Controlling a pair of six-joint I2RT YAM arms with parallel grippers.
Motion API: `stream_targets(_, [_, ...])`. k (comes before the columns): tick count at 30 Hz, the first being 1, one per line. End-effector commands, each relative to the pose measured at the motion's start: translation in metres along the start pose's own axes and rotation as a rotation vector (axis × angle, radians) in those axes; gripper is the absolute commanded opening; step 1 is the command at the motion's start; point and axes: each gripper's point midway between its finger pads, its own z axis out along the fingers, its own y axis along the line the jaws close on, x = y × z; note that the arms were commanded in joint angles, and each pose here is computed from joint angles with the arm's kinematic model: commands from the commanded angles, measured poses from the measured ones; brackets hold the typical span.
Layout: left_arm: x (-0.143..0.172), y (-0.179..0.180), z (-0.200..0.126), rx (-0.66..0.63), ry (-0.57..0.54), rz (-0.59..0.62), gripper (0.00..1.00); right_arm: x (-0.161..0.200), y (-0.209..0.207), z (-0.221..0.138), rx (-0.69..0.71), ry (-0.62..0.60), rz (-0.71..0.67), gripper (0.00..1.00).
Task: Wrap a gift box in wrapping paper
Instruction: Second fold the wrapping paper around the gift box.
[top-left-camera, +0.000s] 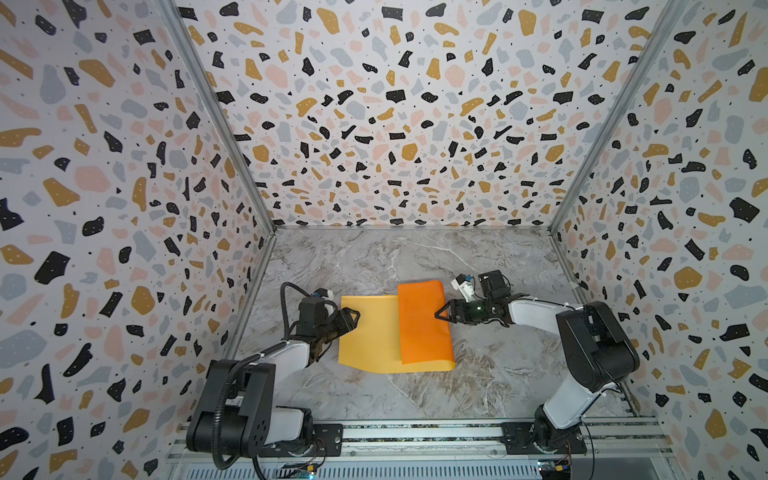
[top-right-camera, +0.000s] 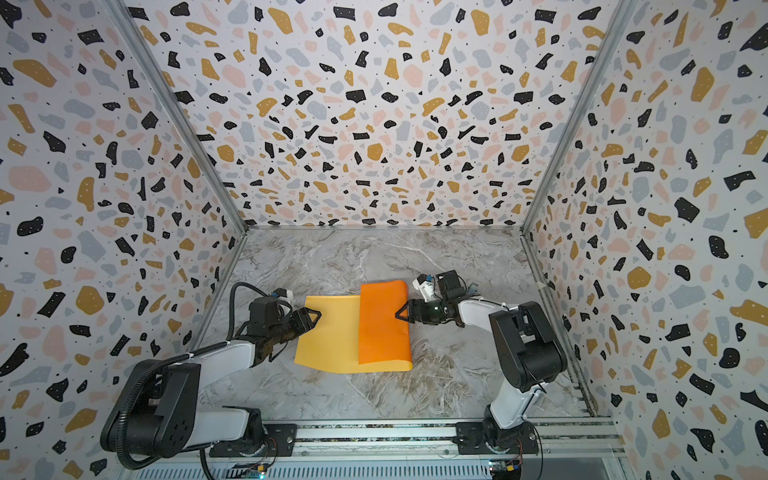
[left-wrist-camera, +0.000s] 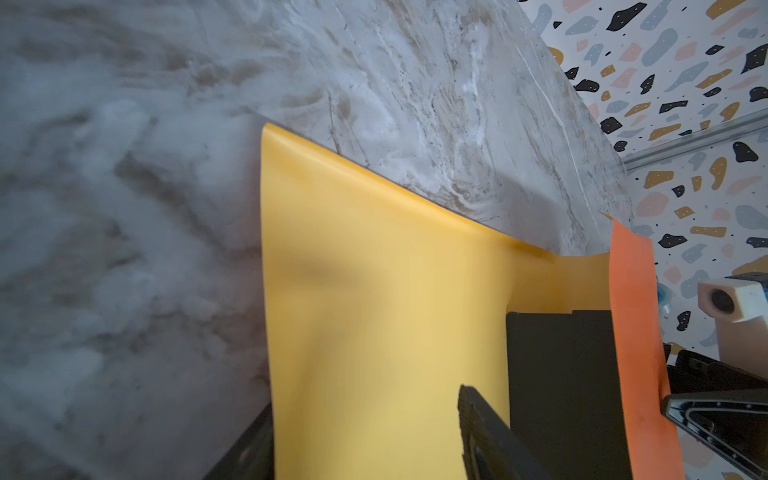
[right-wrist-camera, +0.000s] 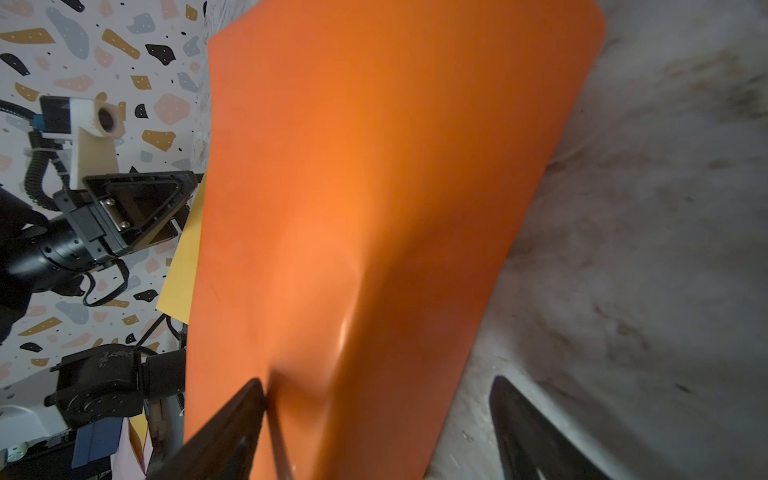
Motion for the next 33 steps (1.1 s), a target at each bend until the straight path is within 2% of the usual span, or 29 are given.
stream_targets(1, [0.001, 0.007, 0.002, -0.037, 0.021, 0.022, 0.49, 0.027, -0.021, 0.004, 0.102, 0.073, 0.037, 0.84])
stream_targets(6, [0.001, 0.011, -0.007, -0.082, 0.024, 0.035, 0.33, 0.028, -0.019, 0.005, 0.1, 0.078, 0.033, 0.84])
stream_targets(12, [0.006, 0.006, -0.009, -0.061, 0.054, 0.043, 0.13, 0.027, -0.019, 0.005, 0.098, 0.075, 0.033, 0.84])
stream_targets(23, [-0.006, -0.037, -0.034, 0.052, 0.047, 0.059, 0.0, 0.028, -0.019, 0.006, 0.097, 0.078, 0.032, 0.84])
stream_targets(31, [-0.005, -0.091, -0.041, 0.145, 0.076, 0.097, 0.0, 0.028, -0.017, 0.007, 0.097, 0.079, 0.028, 0.84])
stream_targets(33, [-0.005, -0.103, -0.04, 0.161, 0.09, 0.076, 0.0, 0.028, -0.017, 0.007, 0.096, 0.079, 0.026, 0.84])
